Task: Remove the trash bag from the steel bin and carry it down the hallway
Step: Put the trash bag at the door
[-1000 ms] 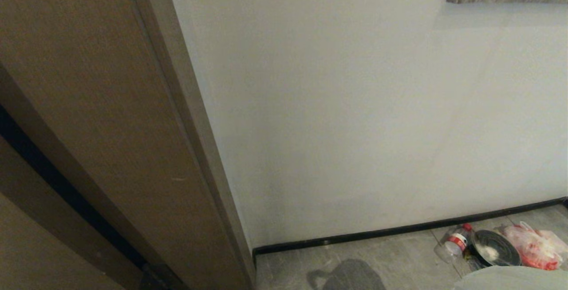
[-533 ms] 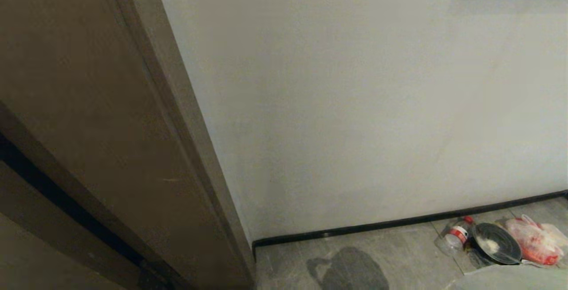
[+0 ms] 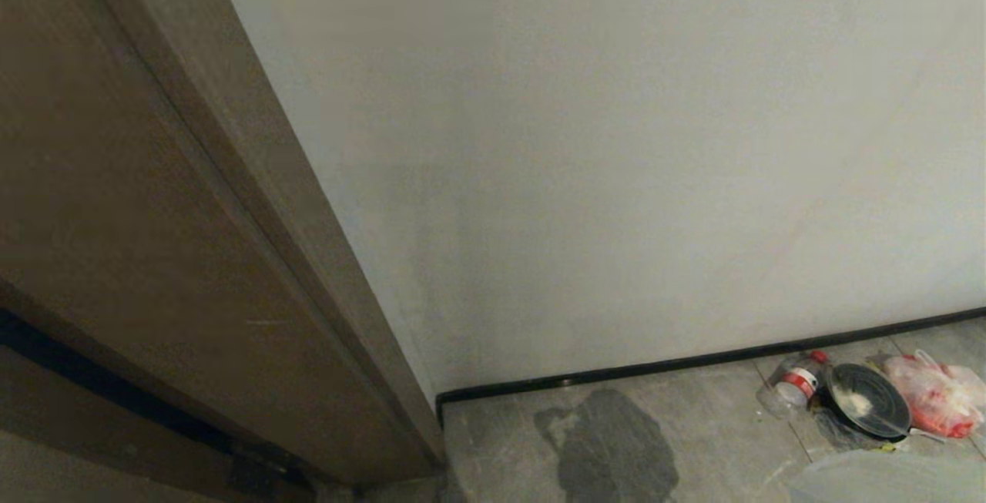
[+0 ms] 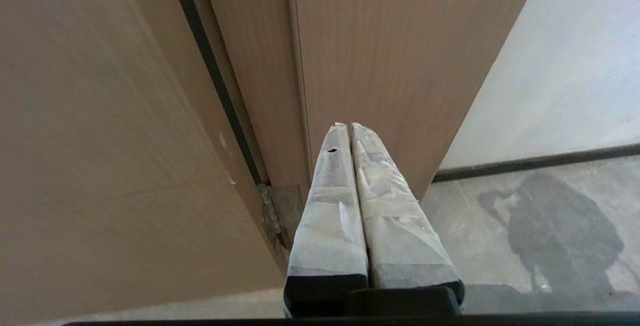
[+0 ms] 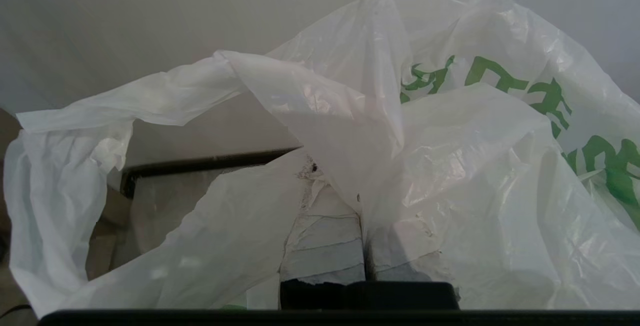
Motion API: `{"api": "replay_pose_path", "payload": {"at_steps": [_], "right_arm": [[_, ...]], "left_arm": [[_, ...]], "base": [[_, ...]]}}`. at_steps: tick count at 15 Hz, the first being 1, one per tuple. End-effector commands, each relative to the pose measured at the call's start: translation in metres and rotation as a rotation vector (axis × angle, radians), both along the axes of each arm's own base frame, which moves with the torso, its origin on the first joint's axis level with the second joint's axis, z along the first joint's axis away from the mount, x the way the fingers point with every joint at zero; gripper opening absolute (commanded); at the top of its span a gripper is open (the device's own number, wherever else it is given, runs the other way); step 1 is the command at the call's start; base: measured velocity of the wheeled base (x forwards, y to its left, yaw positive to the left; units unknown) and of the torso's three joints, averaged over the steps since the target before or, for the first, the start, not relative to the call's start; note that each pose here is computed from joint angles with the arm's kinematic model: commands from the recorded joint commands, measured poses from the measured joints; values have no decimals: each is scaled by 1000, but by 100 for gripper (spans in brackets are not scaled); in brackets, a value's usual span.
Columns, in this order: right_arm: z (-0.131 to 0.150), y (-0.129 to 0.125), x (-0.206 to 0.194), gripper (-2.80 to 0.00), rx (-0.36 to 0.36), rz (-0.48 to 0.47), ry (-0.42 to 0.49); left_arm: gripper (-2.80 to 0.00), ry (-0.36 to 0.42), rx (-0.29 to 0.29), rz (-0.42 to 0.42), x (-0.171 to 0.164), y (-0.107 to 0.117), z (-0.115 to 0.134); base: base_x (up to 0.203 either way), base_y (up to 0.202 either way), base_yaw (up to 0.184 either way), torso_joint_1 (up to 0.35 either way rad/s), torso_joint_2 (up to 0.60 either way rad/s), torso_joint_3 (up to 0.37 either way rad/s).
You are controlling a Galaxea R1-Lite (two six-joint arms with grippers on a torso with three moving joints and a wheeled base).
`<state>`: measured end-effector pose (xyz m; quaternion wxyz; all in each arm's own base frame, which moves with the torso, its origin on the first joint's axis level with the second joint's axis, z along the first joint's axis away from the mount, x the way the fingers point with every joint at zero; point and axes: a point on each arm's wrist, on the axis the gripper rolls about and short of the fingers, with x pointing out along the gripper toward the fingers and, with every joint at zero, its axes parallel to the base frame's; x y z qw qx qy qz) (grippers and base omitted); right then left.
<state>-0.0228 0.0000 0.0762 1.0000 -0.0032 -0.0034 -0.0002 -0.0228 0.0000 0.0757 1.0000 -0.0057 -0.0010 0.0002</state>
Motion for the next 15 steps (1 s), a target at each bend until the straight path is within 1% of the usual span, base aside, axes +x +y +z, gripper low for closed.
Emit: {"api": "replay_pose_path", "payload": {"at_steps": [1,5,9,10,12,13,14,15], "right_arm": [[0,0,0,-280,-3,0,-1],[0,0,0,-280,-3,0,1],[0,0,0,-280,-18,4,1],[4,0,-1,-280,-35,7,-15],[32,0,-10,-280,-48,15,-62],[47,0,-15,-280,-49,19,-36],[61,1,-21,-280,-50,30,26],[73,1,-19,-280,-50,55,121]], "left_arm": [[-280,-1,-1,0,0,0,0],[-280,-1,-1,0,0,0,0],[-280,-1,1,0,0,0,0],[-280,-1,1,0,0,0,0],[-280,-1,1,0,0,0,0],[-280,-1,1,0,0,0,0],[-280,-1,1,0,0,0,0],[-280,-1,2,0,0,0,0]], "base": [[0,0,0,2,2,-196],[0,0,0,3,3,-190],[0,0,0,3,4,-46],[0,0,0,0,0,0],[0,0,0,0,0,0],[0,0,0,0,0,0],[0,0,0,0,0,0],[0,0,0,0,0,0]]}}
